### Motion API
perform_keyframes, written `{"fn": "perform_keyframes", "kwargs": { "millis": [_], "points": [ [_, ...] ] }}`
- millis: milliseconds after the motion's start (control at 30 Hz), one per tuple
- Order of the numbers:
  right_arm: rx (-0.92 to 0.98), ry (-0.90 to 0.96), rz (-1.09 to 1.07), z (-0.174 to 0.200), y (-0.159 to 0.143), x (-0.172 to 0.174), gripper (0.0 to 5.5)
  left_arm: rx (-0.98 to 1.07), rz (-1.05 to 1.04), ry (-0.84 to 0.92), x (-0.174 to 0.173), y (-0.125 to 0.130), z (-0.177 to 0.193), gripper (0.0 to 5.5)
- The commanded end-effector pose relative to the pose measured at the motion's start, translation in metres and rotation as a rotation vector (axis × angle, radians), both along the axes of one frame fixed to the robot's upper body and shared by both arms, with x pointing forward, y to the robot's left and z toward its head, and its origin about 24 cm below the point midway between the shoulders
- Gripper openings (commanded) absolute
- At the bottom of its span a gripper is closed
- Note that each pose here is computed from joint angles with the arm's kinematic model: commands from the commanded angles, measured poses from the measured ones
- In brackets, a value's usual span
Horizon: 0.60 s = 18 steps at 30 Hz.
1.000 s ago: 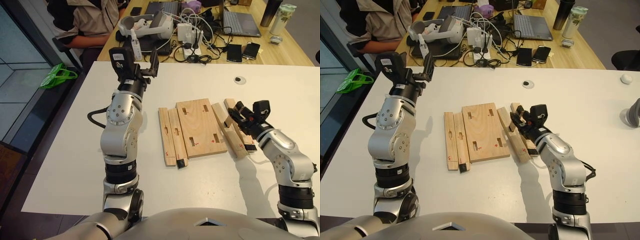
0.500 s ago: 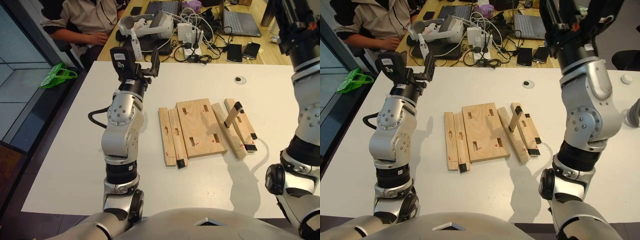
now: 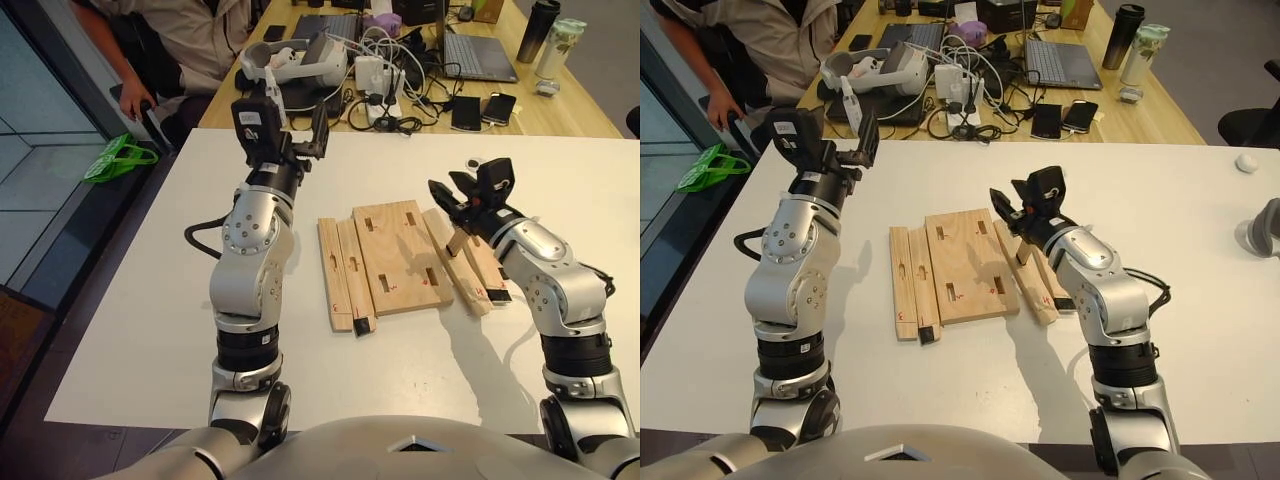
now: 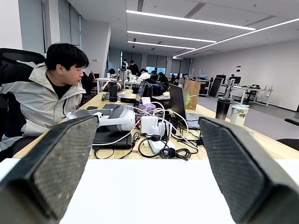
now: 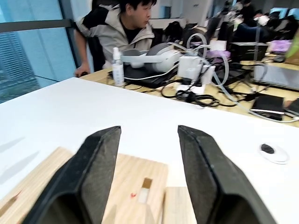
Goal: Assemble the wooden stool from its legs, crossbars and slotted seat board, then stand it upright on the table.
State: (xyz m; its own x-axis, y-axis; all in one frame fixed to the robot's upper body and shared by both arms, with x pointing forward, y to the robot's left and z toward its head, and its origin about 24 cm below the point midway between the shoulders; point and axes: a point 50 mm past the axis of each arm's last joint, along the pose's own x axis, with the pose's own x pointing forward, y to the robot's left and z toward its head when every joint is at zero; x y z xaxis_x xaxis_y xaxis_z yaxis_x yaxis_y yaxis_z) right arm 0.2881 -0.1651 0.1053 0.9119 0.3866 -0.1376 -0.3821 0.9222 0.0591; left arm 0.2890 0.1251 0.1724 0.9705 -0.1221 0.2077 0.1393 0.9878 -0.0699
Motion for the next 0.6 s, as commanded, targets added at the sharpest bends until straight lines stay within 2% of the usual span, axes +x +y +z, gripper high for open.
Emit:
{"fn": "perform_keyframes", "kwargs": {
  "millis": [33, 267, 400, 500, 600],
  "points": [
    [0.083, 0.184, -0.069, -0.040, -0.006, -0.004, 2.23, -0.005, 0.010, -0.007, 0.001, 0.001, 0.003, 3.97],
    [0.558, -0.077, 0.035, 0.040, -0.004, 0.006, 2.23, 0.000, 0.008, -0.036, 0.002, 0.001, 0.010, 3.97],
    [0.779, -0.244, -0.010, 0.091, -0.041, 0.010, 2.23, -0.002, 0.014, -0.043, 0.003, 0.002, 0.012, 3.97],
    [0.665, -0.196, -0.172, 0.076, -0.074, 0.012, 2.23, 0.002, 0.010, -0.033, 0.004, 0.001, 0.010, 3.97],
    [0.426, -0.021, -0.235, 0.032, -0.083, 0.002, 2.23, 0.006, 0.006, -0.032, 0.004, 0.001, 0.010, 3.97]
  ]
}}
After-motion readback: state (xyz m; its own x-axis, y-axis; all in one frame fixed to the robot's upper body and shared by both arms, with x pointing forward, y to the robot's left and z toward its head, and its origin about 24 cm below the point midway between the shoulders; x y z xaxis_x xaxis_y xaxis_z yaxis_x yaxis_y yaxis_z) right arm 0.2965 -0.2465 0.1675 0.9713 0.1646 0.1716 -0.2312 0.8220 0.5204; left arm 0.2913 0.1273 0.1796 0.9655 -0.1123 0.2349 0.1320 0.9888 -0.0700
